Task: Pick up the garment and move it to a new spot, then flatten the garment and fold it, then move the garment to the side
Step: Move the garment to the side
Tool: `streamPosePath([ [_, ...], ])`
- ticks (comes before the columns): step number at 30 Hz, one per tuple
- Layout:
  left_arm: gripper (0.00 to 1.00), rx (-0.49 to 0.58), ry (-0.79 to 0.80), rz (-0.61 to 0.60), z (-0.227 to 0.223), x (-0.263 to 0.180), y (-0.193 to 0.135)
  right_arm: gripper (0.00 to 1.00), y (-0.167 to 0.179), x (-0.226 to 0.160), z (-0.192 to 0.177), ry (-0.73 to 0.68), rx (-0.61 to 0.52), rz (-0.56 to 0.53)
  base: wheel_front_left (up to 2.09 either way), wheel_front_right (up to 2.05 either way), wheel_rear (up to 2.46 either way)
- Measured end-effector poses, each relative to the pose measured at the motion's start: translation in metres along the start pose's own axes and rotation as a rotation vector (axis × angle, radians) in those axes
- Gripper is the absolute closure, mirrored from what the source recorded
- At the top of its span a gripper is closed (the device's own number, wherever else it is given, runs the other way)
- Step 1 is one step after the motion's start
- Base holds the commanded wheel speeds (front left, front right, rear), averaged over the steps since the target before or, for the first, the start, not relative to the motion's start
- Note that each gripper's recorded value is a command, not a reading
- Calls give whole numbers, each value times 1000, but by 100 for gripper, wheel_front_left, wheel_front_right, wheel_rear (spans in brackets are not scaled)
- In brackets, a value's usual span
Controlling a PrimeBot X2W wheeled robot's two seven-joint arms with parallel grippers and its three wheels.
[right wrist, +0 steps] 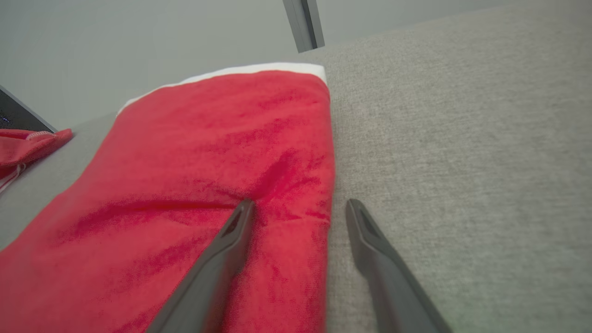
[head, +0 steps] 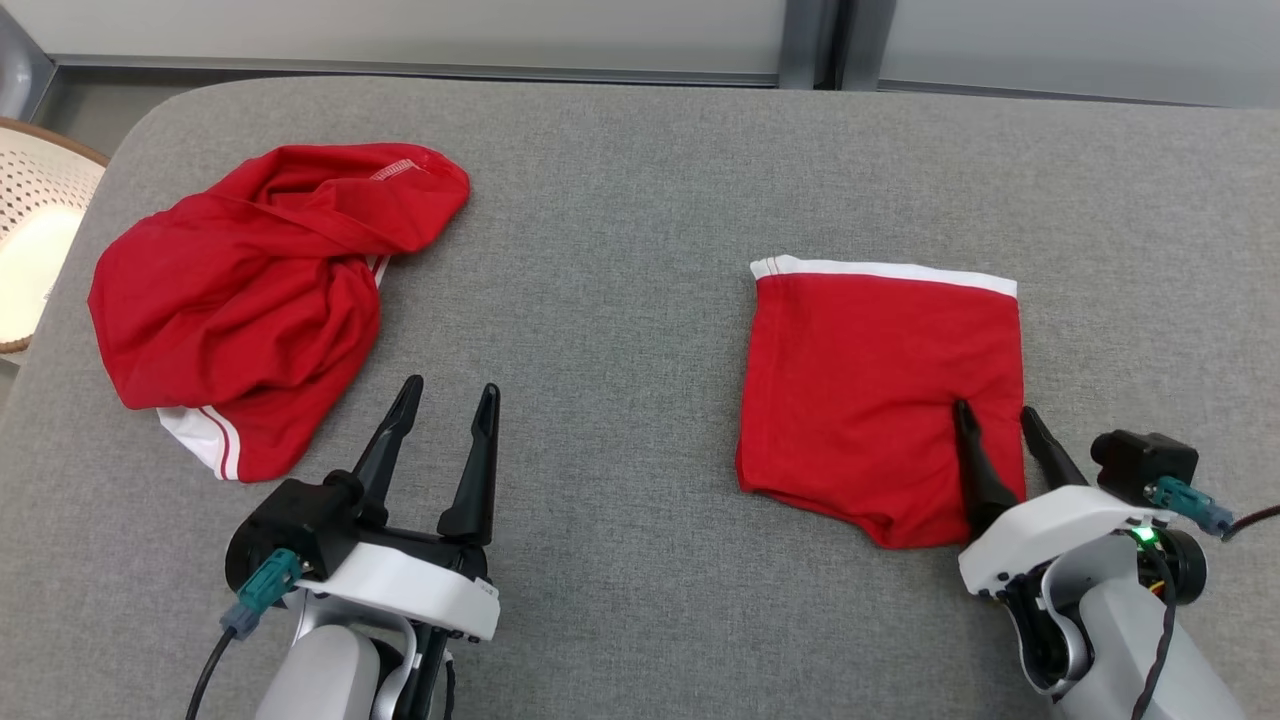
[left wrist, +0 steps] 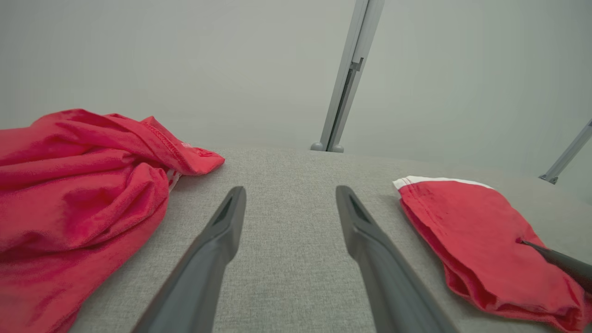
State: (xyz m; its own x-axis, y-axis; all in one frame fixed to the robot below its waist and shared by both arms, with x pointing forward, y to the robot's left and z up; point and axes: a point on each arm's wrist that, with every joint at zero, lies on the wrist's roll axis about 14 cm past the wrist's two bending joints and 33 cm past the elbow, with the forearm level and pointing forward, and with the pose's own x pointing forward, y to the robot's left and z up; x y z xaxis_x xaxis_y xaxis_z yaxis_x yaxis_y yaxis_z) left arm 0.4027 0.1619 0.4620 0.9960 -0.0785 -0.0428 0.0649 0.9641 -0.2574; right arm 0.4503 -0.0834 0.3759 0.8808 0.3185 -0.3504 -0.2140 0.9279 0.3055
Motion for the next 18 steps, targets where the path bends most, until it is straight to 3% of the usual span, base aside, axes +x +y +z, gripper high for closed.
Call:
streamPosePath([
  [1, 0, 2, 1, 3, 0, 1, 2, 0, 2, 3, -4, 17, 19, 4, 0, 0, 0],
  [2, 0, 2, 2, 5, -1, 1, 3, 75, 5, 6, -6, 31, 36, 11, 0, 0, 0],
  [3, 0, 2, 2, 5, -1, 2, 3, 100, 7, 9, -7, 43, 46, 18, 0, 0, 0],
  [7, 0, -1, 13, -13, -4, 4, -3, 100, 8, 12, -6, 50, 7, 38, 0, 0, 0],
  [12, 0, -5, 11, -71, -5, 12, -20, 100, -12, 8, 3, 14, -122, 17, 0, 0, 0],
  [18, 0, 11, 23, -216, -12, 29, -66, 100, -59, -6, 33, -11, -421, -25, 0, 0, 0],
])
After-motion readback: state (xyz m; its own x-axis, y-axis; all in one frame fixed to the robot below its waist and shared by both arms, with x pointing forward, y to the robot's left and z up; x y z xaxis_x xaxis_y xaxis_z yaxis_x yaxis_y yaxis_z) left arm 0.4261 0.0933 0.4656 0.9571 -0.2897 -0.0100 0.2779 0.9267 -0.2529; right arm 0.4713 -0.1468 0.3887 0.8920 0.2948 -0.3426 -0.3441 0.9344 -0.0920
